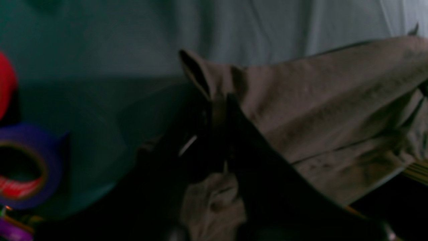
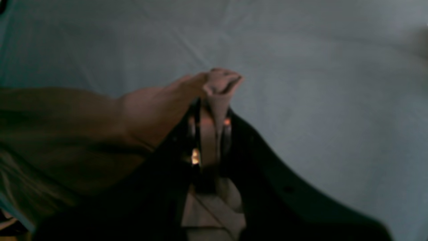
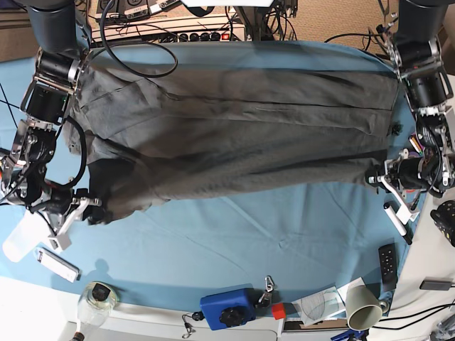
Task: Fold the T-shirt properly
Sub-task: 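Lift both ends and fold the shirt lengthwise over itself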
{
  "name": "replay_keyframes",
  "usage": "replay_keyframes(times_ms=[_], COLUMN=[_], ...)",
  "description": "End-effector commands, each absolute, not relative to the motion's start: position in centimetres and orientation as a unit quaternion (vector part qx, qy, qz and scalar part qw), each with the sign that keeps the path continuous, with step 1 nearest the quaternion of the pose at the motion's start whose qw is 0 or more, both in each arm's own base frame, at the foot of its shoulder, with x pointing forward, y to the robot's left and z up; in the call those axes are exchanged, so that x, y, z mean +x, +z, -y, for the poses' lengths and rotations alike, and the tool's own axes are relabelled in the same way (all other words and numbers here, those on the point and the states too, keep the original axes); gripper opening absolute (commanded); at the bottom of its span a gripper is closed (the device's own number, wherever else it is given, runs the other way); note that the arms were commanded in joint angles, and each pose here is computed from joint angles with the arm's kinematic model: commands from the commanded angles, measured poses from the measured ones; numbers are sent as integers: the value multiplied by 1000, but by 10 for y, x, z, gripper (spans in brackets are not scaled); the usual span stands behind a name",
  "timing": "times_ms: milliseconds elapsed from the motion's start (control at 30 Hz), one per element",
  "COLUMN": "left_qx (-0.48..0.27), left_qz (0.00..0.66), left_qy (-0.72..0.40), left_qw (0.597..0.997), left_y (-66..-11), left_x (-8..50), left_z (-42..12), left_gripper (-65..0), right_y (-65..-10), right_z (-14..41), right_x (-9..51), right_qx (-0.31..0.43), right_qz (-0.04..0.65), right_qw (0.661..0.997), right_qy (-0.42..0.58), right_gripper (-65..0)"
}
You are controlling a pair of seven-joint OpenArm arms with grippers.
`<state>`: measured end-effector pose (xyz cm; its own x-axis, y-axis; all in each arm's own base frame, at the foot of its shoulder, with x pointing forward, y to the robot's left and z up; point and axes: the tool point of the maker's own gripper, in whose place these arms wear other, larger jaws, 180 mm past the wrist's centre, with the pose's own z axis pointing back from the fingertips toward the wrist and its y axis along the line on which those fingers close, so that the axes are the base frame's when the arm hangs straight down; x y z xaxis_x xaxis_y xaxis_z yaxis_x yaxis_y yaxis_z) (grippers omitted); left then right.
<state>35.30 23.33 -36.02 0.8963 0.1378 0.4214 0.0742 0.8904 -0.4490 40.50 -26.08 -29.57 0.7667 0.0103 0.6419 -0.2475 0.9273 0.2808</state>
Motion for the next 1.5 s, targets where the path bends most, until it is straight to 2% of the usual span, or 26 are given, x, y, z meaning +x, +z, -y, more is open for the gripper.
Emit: replay_keyframes(times_ms=[0, 133, 267, 567, 833, 1100, 1467], left_qx=[-228, -220, -204, -209, -183, -198, -198], left_qz=[266, 292, 306, 270, 306, 287, 276], left_qy=[2, -31, -53, -50, -43, -39, -40], left_qw=[937, 930, 928, 938, 933, 936, 940], left_y=[-336, -321, -311, -332, -319, -333, -337], left_x=[365, 362, 360, 329, 311, 287, 282], left_z=[-240, -238, -240, -246, -265, -262, -262], left_gripper=[-650, -650, -650, -650, -650, -650, -650], right_y=[-280, -293, -289, -297, -296, -286, -305], right_z=[267, 266, 266, 257, 252, 258, 249], right_x=[411, 396, 385, 361, 357, 355, 302], right_qx=[173, 171, 154, 152, 163, 184, 153], right_qz=[355, 339, 350, 346, 342, 367, 339], right_qw=[916, 922, 920, 919, 918, 905, 917], right_qy=[74, 77, 90, 114, 120, 108, 148], right_gripper=[-650, -650, -650, -650, -650, -650, -650])
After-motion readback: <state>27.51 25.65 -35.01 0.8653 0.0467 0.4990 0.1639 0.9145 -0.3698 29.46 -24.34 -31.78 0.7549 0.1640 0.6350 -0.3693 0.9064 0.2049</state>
